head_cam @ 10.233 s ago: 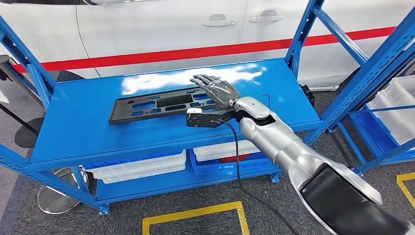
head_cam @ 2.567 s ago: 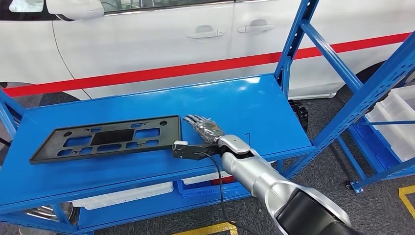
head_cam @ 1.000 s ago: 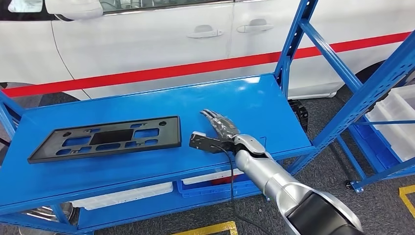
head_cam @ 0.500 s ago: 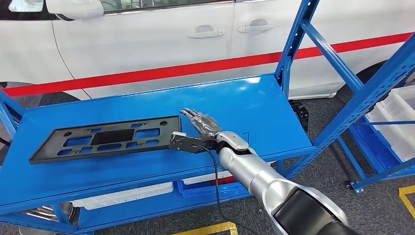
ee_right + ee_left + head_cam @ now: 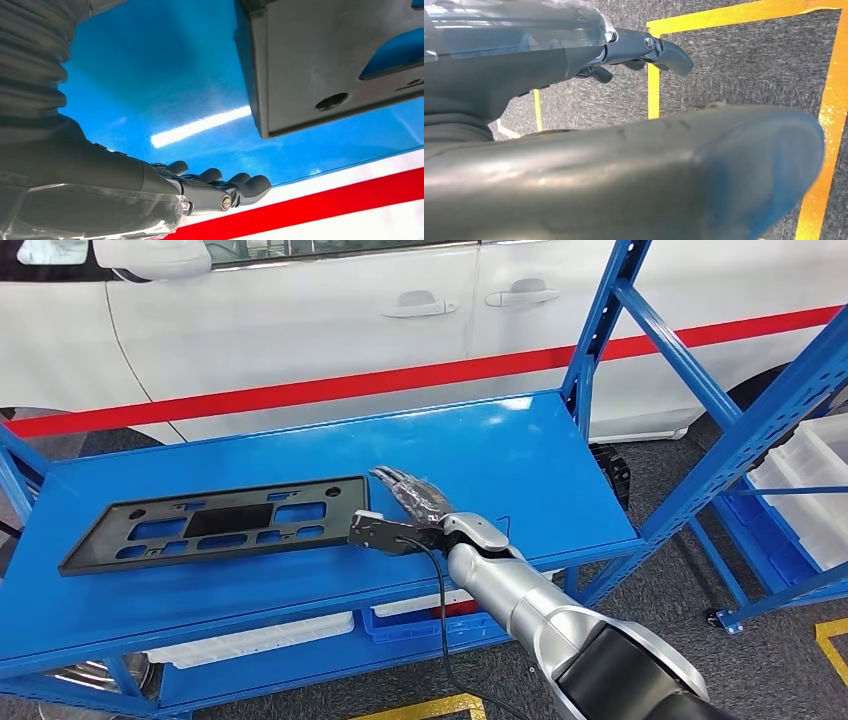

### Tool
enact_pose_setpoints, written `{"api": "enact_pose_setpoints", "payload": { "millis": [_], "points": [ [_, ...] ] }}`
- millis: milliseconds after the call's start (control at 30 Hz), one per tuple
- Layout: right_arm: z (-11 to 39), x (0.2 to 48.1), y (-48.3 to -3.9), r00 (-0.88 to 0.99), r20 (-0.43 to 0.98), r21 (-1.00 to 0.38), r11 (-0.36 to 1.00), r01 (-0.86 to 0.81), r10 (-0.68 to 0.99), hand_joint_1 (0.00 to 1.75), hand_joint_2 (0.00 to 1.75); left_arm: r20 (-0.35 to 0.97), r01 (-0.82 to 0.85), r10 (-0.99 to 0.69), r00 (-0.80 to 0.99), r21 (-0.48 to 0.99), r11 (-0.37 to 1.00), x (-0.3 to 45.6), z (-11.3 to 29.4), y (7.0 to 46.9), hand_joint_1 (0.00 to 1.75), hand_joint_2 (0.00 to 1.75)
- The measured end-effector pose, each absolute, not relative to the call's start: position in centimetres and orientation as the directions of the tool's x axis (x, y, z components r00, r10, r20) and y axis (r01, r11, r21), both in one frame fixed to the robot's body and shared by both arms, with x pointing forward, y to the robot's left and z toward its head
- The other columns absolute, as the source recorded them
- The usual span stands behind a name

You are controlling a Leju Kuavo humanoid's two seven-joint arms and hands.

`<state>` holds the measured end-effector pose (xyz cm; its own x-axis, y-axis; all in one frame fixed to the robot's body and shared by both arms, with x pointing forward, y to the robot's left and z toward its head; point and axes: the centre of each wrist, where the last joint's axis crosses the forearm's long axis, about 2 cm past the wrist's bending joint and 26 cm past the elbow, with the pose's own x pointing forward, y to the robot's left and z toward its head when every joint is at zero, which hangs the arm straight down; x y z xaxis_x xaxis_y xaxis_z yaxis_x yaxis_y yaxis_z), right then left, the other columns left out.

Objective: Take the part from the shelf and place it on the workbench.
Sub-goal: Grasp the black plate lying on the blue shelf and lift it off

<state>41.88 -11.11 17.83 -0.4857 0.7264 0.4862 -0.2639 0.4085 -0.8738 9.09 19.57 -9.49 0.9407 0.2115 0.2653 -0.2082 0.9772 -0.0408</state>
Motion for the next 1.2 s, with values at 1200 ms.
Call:
{"api": "enact_pose_setpoints", "payload": {
  "millis": [1200],
  "points": [
    [19.3,37.6,-2.1,-0.584,0.515,-0.855,0.334,-0.396,0.628,0.00,1.75,0.270,-0.177,0.180,0.946,-0.038,0.984,9.7,-9.4,19.5,0.00,0.00]
  ]
}}
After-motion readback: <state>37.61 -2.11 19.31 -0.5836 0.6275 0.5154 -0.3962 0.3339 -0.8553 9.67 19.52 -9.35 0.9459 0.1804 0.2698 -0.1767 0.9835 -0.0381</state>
